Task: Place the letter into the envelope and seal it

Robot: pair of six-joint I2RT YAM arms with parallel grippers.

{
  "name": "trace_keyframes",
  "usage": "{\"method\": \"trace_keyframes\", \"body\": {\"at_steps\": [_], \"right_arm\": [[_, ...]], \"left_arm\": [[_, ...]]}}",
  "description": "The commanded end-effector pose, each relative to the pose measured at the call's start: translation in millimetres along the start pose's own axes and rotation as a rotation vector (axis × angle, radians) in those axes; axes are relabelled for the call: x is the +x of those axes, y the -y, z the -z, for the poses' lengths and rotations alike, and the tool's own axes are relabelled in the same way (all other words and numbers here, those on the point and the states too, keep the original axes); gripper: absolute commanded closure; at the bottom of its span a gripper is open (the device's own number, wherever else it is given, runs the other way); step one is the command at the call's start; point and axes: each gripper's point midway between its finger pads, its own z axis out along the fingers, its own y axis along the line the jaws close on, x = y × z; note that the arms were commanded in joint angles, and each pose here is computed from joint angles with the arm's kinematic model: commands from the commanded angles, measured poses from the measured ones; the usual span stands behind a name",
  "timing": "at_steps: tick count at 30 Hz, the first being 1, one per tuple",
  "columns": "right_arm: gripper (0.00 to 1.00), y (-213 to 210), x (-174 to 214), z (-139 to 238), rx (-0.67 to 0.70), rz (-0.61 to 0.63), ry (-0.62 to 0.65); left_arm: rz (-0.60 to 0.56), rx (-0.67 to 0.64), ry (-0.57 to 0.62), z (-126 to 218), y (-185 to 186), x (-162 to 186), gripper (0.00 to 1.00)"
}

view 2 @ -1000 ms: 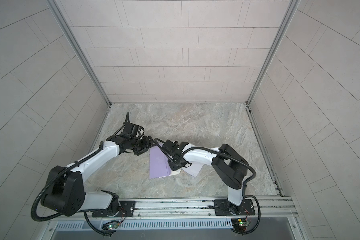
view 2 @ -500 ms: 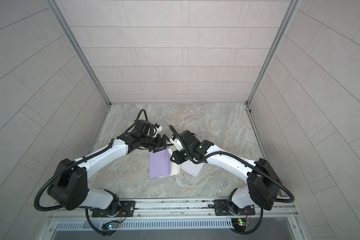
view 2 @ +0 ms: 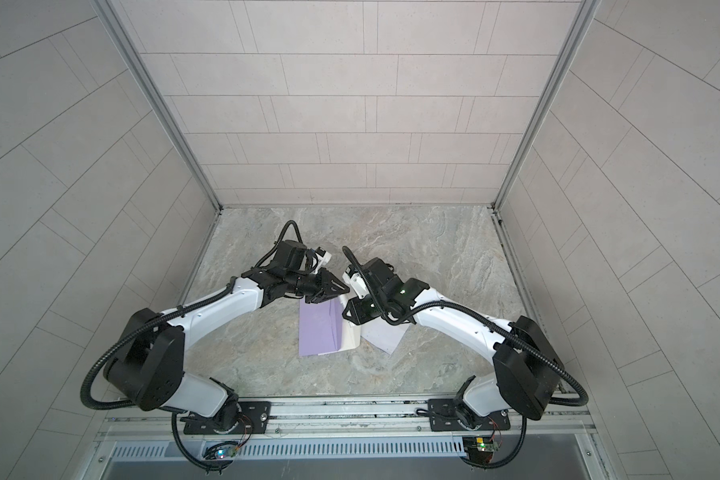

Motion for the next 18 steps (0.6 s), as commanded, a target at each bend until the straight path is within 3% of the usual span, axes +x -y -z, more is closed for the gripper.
{"method": "trace_keyframes", "body": {"at_steps": [1, 3, 10, 14, 18], "right_arm": [[0.95, 12, -11, 3, 0.029, -0.047, 0.056], [0.95, 21, -10, 4, 0.039, -0.084, 0.062], [0.95, 33, 3, 10, 0.028, -0.116, 0.052], [0.96, 34, 16, 11, 0.027, -0.102, 0.008], [0.96, 37, 22, 10, 0.037, -0.100, -0.014]], "left_arm": [[0.022, -0.019, 0.023, -3, -7, -3, 0.93], [0.023, -0.056, 0.067, 3, -11, -10, 0.99], [0.079, -0.116, 0.301, 43, -28, -50, 1.00], [0.060, -0.108, 0.325, 49, -25, -59, 1.00], [0.094, -0.188, 0.368, 58, -48, -64, 1.00]]}}
